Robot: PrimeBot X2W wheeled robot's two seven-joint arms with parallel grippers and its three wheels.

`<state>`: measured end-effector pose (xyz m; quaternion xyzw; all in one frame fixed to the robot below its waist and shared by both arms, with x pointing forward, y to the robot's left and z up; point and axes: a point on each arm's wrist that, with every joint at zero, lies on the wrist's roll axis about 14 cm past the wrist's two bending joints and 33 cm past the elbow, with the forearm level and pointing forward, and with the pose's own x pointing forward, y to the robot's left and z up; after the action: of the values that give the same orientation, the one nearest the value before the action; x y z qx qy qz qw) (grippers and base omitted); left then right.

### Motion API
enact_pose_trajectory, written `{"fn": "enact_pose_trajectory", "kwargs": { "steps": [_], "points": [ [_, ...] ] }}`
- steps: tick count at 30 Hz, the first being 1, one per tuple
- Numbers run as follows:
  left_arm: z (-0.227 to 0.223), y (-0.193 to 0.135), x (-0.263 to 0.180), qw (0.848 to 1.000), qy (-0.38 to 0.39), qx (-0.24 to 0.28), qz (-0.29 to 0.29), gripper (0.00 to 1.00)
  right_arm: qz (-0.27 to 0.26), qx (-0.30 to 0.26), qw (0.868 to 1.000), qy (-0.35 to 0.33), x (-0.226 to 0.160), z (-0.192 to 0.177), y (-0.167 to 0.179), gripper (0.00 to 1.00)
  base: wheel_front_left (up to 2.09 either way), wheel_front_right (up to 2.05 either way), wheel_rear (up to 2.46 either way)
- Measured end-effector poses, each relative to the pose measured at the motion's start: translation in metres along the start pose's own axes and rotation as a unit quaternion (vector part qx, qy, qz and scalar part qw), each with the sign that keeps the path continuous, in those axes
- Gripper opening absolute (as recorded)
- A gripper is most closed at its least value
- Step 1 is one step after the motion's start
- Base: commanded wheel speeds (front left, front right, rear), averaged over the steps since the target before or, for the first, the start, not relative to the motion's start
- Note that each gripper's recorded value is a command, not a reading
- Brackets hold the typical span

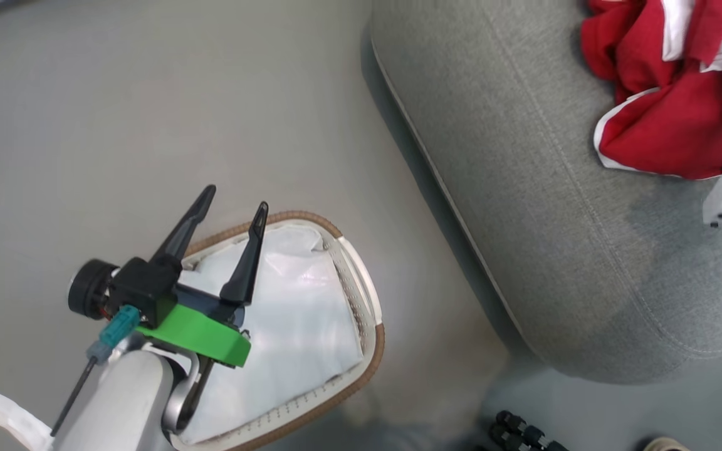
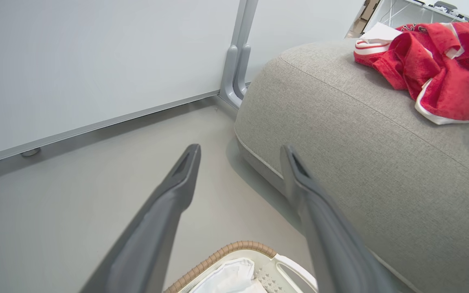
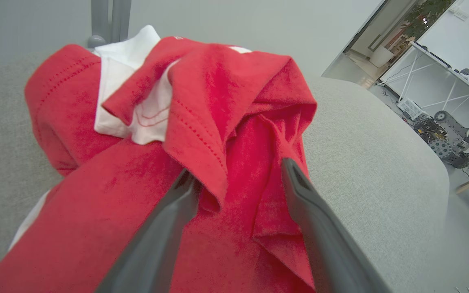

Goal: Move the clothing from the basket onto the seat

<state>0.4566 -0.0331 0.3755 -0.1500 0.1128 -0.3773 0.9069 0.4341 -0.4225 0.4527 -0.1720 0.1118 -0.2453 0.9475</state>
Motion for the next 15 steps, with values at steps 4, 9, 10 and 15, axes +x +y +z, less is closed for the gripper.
{"fn": "enact_pose_trajectory", "kwargs": {
  "steps": [4,9,10,15],
  "points": [
    [0.015,-0.009,-0.005,1.000,-0.014,0.001,0.010,1.00,0.000,0.015,1.000,-0.023,-0.019,0.012,-0.008,1.00,0.00,0.00,0.00],
    [0.030,-0.020,-0.018,0.999,-0.026,0.003,0.026,1.00,0.007,0.056,0.996,-0.075,-0.043,0.041,-0.007,1.00,0.00,0.00,0.00],
    [0.035,-0.022,-0.021,0.999,-0.030,0.005,0.030,1.00,0.009,0.067,0.994,-0.086,-0.048,0.047,-0.007,1.00,0.00,0.00,0.00],
    [0.052,-0.022,-0.036,0.997,-0.047,0.022,0.054,1.00,0.025,0.104,0.987,-0.117,-0.069,0.065,0.002,1.00,0.00,0.00,0.00]
  ]
}}
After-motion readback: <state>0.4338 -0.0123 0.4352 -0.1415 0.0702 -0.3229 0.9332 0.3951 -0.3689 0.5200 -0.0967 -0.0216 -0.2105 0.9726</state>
